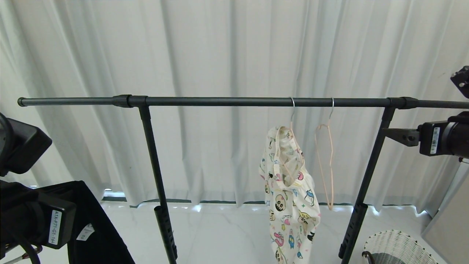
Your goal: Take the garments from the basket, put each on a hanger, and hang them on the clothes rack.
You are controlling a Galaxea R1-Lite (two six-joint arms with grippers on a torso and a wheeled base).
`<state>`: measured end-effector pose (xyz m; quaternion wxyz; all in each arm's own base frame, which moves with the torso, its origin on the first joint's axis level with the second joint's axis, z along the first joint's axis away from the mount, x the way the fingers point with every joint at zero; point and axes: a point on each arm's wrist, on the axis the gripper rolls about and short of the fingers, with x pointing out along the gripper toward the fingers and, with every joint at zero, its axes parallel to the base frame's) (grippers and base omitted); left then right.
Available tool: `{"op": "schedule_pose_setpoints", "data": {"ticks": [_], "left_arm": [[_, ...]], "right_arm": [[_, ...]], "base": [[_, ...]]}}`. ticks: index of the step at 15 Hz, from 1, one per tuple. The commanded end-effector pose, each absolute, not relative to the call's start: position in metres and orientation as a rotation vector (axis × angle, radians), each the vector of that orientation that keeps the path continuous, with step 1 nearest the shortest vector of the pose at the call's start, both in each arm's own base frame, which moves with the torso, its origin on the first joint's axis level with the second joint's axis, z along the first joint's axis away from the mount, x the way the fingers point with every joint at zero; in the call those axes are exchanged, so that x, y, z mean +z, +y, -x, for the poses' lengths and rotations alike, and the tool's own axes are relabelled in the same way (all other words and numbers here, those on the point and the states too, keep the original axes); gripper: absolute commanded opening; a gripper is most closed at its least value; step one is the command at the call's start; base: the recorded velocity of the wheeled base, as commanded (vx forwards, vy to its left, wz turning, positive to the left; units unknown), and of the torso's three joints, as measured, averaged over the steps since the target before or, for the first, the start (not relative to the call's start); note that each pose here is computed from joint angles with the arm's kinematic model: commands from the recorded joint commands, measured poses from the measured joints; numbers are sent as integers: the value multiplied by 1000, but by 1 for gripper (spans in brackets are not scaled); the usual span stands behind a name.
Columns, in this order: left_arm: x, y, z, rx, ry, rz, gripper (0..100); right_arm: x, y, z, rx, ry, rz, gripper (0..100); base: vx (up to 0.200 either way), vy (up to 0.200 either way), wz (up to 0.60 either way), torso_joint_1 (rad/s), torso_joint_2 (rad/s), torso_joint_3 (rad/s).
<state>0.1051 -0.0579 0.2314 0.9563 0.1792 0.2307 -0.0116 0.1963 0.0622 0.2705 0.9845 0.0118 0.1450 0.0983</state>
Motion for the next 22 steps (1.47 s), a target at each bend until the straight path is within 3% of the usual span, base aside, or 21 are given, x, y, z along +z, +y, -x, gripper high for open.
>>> {"op": "schedule_pose_setpoints", "data": {"ticks": [1, 5, 7, 15, 18, 22], "left_arm": [[230, -58, -105, -24, 472, -368, 0], [229, -58, -105, -29, 475, -398, 0], [228, -57, -104, -29, 475, -396, 0], [227, -56, -103, -28, 478, -395, 0], [223, -54, -100, -28, 484, -398, 0], [222, -53, -98, -28, 483, -397, 0]], "right_arm": [[272, 84, -210, 257, 317, -74, 100], [260, 122, -234, 311, 403, -112, 100], [243, 138, -248, 243, 464, -87, 100], [203, 162, -274, 142, 645, -141, 100], [192, 168, -289, 27, 637, -115, 100], [186, 170, -295, 16, 648, -108, 100]], "base": [[0, 0, 0, 0, 0, 0], [0, 0, 0, 0, 0, 0], [0, 0, 0, 0, 0, 0], [0, 0, 0, 0, 0, 0], [0, 0, 0, 0, 0, 0], [0, 0, 0, 0, 0, 0]]}}
